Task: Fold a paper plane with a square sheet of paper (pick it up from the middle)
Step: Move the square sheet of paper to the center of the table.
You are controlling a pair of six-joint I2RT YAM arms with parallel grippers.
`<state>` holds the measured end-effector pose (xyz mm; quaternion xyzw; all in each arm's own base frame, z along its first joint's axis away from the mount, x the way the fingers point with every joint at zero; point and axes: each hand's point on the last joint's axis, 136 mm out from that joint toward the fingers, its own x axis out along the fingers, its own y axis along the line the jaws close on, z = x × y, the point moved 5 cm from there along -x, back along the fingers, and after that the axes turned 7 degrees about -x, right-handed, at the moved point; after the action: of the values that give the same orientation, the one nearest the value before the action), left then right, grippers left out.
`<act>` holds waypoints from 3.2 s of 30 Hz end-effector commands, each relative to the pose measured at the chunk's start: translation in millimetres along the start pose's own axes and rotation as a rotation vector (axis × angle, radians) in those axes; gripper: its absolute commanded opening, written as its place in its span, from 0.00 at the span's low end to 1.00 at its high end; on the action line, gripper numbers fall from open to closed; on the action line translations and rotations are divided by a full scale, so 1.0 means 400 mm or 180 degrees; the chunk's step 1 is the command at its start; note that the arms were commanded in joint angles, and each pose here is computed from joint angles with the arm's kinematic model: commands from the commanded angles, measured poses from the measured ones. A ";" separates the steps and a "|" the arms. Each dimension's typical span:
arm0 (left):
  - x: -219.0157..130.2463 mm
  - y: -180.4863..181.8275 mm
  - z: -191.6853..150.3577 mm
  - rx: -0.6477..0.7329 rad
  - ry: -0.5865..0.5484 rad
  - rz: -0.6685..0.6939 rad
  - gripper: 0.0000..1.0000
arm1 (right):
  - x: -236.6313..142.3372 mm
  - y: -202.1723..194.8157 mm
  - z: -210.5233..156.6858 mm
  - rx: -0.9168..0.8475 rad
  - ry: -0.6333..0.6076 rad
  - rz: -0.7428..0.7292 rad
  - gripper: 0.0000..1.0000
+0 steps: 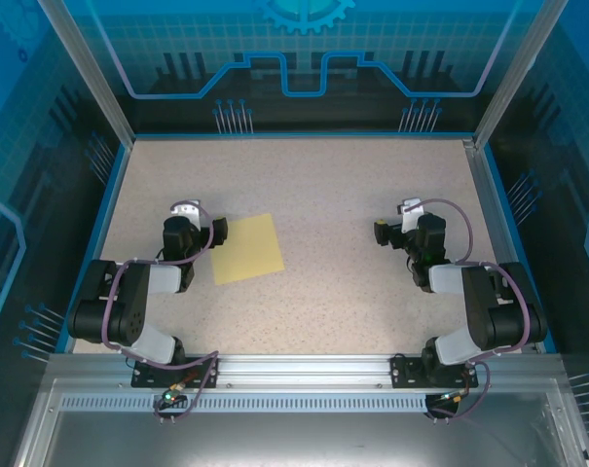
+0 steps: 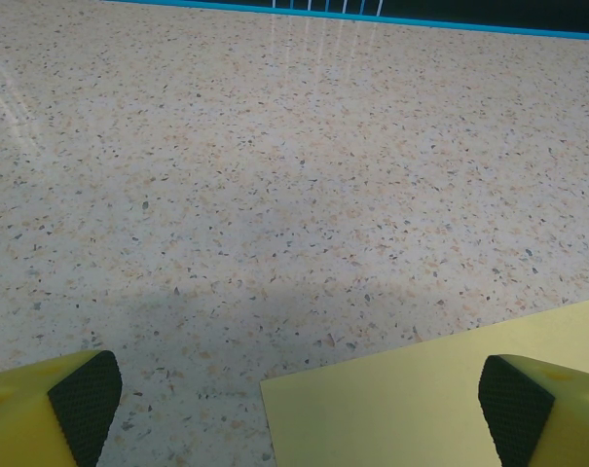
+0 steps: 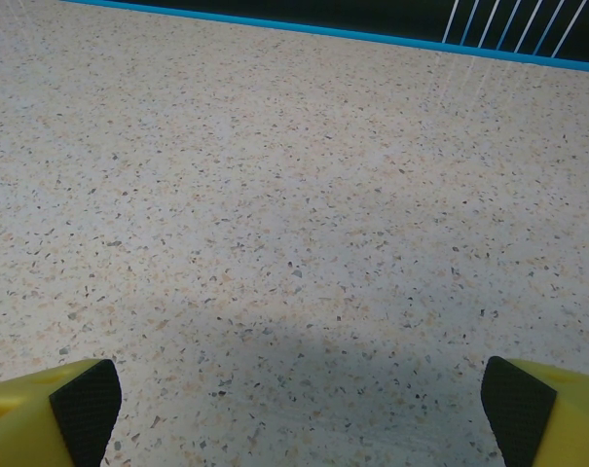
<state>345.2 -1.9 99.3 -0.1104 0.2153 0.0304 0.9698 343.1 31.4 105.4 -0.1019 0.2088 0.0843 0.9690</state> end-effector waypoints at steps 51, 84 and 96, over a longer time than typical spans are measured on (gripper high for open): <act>-0.078 -0.262 0.064 -0.0957 0.1926 -0.0665 0.99 | -0.178 0.240 0.161 0.1158 0.1183 0.1290 0.99; -0.007 -0.400 -0.218 -0.0693 0.3056 -0.0090 0.97 | -0.143 0.326 0.031 0.1140 0.2093 0.0821 0.99; -0.076 -0.565 -0.290 -0.0660 0.3243 -0.0469 0.97 | -0.178 0.284 -0.023 0.1302 0.2195 0.0680 1.00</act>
<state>318.1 -231.1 73.6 -0.2138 0.5967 -0.0729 0.7700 257.6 140.8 105.0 0.0810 0.5433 0.1198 0.8270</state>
